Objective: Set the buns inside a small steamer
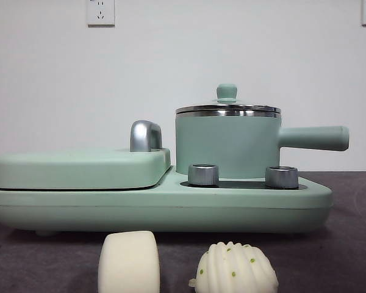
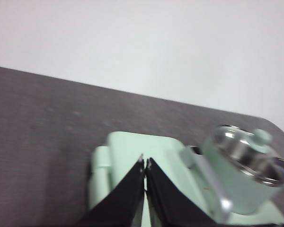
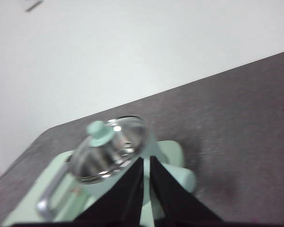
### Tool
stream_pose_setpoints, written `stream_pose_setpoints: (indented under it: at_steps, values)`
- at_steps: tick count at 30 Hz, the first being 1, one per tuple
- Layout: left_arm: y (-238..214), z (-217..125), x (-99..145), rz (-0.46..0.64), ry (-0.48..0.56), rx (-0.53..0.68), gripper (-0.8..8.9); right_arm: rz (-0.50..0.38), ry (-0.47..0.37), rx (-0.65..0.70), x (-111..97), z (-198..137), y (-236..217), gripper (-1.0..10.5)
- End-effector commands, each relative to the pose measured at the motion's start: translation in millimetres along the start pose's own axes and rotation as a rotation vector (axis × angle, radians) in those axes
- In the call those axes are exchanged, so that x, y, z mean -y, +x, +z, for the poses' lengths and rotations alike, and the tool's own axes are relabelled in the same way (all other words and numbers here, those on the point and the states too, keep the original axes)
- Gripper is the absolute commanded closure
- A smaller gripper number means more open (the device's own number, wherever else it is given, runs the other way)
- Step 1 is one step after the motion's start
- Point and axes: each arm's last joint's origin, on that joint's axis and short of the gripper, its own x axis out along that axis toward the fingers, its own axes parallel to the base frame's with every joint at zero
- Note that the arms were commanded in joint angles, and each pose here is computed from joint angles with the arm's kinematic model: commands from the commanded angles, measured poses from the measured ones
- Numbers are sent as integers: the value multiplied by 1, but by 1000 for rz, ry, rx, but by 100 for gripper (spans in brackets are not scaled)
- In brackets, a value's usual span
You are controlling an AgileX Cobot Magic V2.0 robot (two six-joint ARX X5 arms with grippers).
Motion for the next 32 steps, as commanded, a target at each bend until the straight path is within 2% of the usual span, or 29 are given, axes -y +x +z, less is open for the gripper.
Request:
stream_pose_setpoints:
  at_steps: [1,6,11,19,24,27,29,31,32]
  values:
    - [1,23,9,-71,2,-20,805,36,-31,-33,-15,20,-6,927]
    - [11,48,17,-177,-9,-86,805,91,-113,-138,-35,50,-11,927]
    - [20,66,24,-288,-20,-161,805,186,-189,-222,-50,78,-6,927]
    - [30,80,31,-347,50,-249,805,260,-282,-255,-59,103,7,925]
    - [41,82,34,-434,81,-321,803,279,-281,-271,-58,104,10,926]
    - [46,80,35,-465,108,-336,738,288,-274,-284,-57,103,11,924]
    - [49,79,36,-475,114,-346,653,288,-273,-287,-57,103,11,877]
    - [52,78,35,-478,110,-355,523,285,-273,-286,-57,103,11,759]
    - [53,78,35,-477,108,-360,463,280,-273,-285,-57,103,11,665]
